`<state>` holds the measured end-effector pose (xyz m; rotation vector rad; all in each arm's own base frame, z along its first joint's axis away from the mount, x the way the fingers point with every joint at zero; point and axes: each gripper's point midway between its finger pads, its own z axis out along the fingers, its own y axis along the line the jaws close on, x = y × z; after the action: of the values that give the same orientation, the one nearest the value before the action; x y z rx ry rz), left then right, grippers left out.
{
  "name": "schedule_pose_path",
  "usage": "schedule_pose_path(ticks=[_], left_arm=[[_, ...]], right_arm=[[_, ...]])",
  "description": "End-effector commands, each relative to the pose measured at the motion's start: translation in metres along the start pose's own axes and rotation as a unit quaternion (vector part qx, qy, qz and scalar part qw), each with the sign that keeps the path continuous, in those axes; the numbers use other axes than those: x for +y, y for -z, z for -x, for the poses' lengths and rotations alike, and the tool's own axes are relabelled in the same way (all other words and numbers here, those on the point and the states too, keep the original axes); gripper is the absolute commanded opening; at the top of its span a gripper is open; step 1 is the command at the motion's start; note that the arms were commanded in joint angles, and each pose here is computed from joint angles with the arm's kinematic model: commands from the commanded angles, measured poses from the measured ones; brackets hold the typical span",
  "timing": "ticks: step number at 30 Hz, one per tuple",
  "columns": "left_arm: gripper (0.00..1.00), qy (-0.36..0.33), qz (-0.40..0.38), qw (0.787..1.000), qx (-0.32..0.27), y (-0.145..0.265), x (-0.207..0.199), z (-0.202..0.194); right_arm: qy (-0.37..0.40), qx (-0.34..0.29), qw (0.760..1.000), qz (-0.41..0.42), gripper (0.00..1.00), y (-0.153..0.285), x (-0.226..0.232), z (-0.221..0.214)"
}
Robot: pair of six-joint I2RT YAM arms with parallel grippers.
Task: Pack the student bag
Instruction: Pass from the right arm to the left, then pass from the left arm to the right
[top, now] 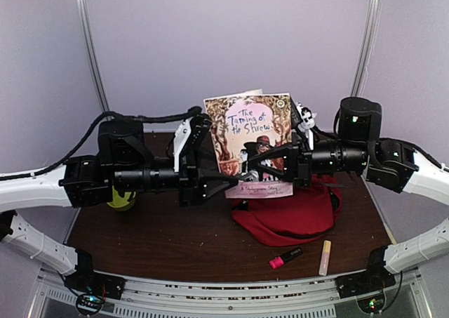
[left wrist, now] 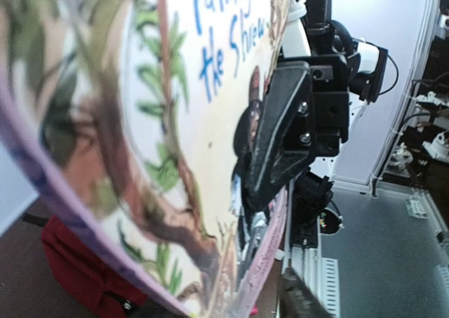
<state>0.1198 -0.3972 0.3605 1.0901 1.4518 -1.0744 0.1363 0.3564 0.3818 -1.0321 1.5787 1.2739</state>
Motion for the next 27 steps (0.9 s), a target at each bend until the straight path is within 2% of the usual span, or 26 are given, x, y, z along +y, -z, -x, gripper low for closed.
schedule_pose_path(ticks=[1, 2, 3, 5, 6, 7, 10, 11, 12, 17, 20, 27], left_arm=[[0.23, -0.027, -0.018, 0.999, -0.044, -0.009, -0.005, 0.032], [0.09, -0.025, -0.022, 0.998, -0.044, -0.011, -0.007, 0.033], [0.0, -0.023, -0.026, 0.998, -0.045, -0.013, -0.008, 0.034], [0.0, -0.02, -0.032, 0.998, -0.047, -0.014, -0.009, 0.035], [0.0, -0.019, -0.033, 0.998, -0.048, -0.015, -0.01, 0.035], [0.0, -0.018, -0.032, 0.998, -0.048, -0.015, -0.009, 0.035], [0.0, -0.021, -0.023, 0.999, -0.044, -0.015, -0.006, 0.032], [0.0, -0.025, -0.024, 0.999, -0.039, -0.016, -0.006, 0.03], [0.0, -0.032, -0.027, 0.998, -0.037, -0.016, -0.008, 0.029], [0.0, -0.075, -0.067, 0.994, -0.035, -0.018, -0.03, 0.029], [0.0, -0.092, -0.098, 0.99, -0.051, -0.018, -0.044, 0.034], [0.0, -0.104, -0.126, 0.985, -0.057, -0.013, -0.057, 0.031]], right_arm=[[0.048, -0.035, 0.998, 0.024, 0.0, 0.018, 0.019, 0.016], [0.051, -0.037, 0.998, 0.025, 0.0, 0.02, 0.02, 0.016], [0.054, -0.037, 0.998, 0.025, 0.0, 0.02, 0.02, 0.015], [0.059, -0.033, 0.997, 0.024, 0.0, 0.022, 0.02, 0.013], [0.061, -0.029, 0.997, 0.023, 0.06, 0.023, 0.019, 0.011], [0.065, -0.027, 0.997, 0.024, 0.19, 0.026, 0.019, 0.01], [0.073, -0.033, 0.997, 0.02, 0.79, 0.039, 0.017, 0.009], [0.079, -0.037, 0.996, 0.019, 0.92, 0.045, 0.016, 0.008], [0.085, -0.042, 0.995, 0.021, 0.99, 0.052, 0.016, 0.008], [0.116, -0.067, 0.988, 0.073, 1.0, 0.075, 0.032, 0.006], [0.113, -0.078, 0.979, 0.15, 1.0, 0.076, 0.054, 0.01], [0.116, -0.076, 0.966, 0.216, 1.0, 0.07, 0.069, 0.026]])
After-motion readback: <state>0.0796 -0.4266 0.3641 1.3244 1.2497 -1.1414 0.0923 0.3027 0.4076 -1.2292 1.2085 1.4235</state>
